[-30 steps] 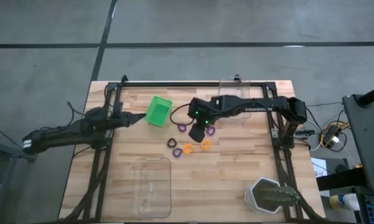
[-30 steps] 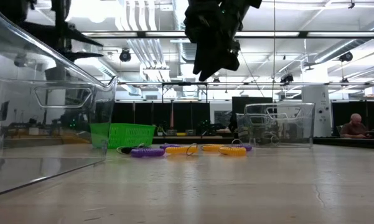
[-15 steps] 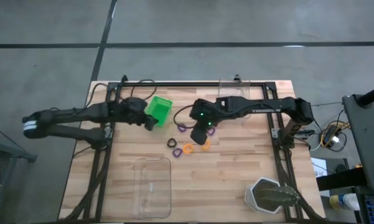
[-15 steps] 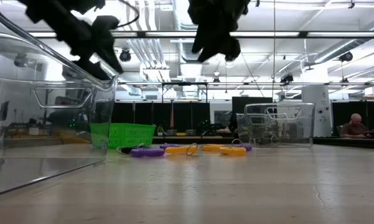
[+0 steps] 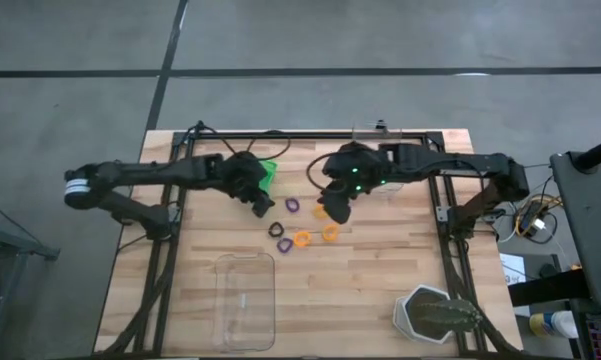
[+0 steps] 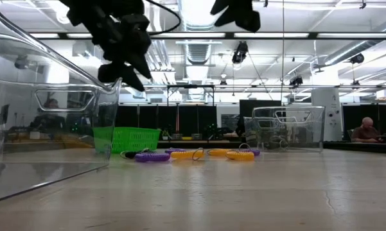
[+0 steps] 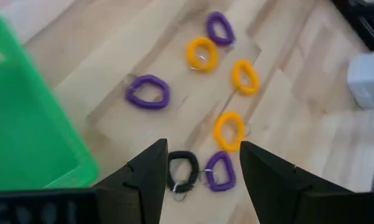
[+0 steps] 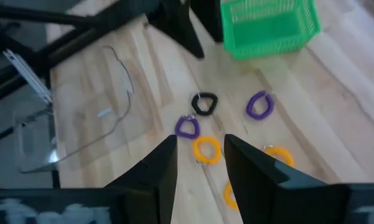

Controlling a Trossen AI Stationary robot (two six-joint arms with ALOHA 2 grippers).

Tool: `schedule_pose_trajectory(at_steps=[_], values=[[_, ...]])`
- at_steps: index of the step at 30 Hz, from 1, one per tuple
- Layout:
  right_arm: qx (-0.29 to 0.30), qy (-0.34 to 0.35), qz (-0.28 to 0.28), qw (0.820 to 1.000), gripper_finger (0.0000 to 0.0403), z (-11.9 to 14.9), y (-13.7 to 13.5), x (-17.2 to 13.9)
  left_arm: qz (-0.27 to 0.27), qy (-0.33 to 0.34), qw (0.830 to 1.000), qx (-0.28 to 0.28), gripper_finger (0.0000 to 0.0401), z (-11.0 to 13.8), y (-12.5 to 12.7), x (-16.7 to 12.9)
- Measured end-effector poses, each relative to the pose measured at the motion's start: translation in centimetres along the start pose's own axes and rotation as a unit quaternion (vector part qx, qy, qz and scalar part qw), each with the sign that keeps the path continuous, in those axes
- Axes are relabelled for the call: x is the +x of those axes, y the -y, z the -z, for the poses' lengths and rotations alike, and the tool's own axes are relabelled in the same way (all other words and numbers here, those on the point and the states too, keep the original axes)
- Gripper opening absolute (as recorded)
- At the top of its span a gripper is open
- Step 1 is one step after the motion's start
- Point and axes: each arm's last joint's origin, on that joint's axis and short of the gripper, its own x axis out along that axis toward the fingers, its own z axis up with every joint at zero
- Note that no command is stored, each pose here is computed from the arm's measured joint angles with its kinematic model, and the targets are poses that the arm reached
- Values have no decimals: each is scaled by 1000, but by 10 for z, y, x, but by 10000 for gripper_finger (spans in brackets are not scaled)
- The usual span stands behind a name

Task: Sort spring keychains
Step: Put the black spring keychain into the top transparent bin

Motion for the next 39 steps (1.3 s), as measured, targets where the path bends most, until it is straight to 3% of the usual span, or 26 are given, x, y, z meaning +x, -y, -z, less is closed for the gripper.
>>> schedule_pose_trajectory(at_steps=[7, 14, 35, 39], values=[[-2, 42, 22, 999, 130, 1, 1, -24, -9, -41, 996, 84, 193, -4, 8, 29], [-4, 44, 21, 999, 121, 5, 3, -30, 8, -80, 970, 230, 193, 4, 27, 52], [-6, 40, 19, 999, 114, 8, 2, -27, -44, -159, 933, 319, 193, 22, 11, 104], [-3, 37, 21, 999, 115, 9, 3, -25, -77, -157, 924, 341, 193, 23, 8, 110]])
